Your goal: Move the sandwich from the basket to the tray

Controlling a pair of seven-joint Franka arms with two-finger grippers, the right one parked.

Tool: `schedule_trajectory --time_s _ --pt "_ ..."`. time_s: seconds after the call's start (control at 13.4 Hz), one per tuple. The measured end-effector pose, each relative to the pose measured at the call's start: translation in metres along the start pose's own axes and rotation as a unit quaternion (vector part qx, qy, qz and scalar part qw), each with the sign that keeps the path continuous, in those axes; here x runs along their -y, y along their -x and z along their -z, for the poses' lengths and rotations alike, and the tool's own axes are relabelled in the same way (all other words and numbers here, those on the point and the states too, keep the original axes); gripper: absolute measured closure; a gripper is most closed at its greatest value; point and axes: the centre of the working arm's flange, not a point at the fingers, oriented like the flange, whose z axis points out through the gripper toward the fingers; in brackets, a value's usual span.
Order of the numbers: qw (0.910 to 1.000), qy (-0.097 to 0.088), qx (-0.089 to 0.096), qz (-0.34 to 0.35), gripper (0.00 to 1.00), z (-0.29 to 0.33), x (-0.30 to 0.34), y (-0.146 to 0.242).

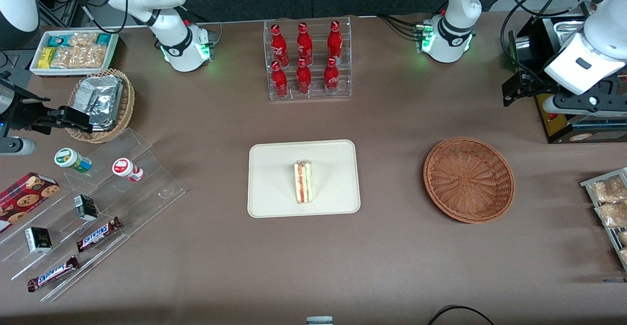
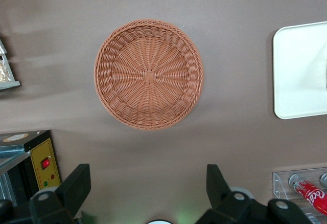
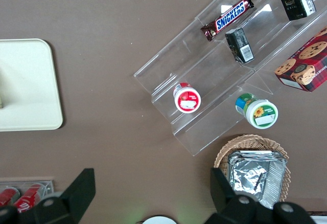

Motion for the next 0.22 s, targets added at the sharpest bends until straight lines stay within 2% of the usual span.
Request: schedule_trajectory --time_s 0.22 --pt "1.0000 0.000 -0.004 0.000 0.00 0.0047 -0.0001 0.0001"
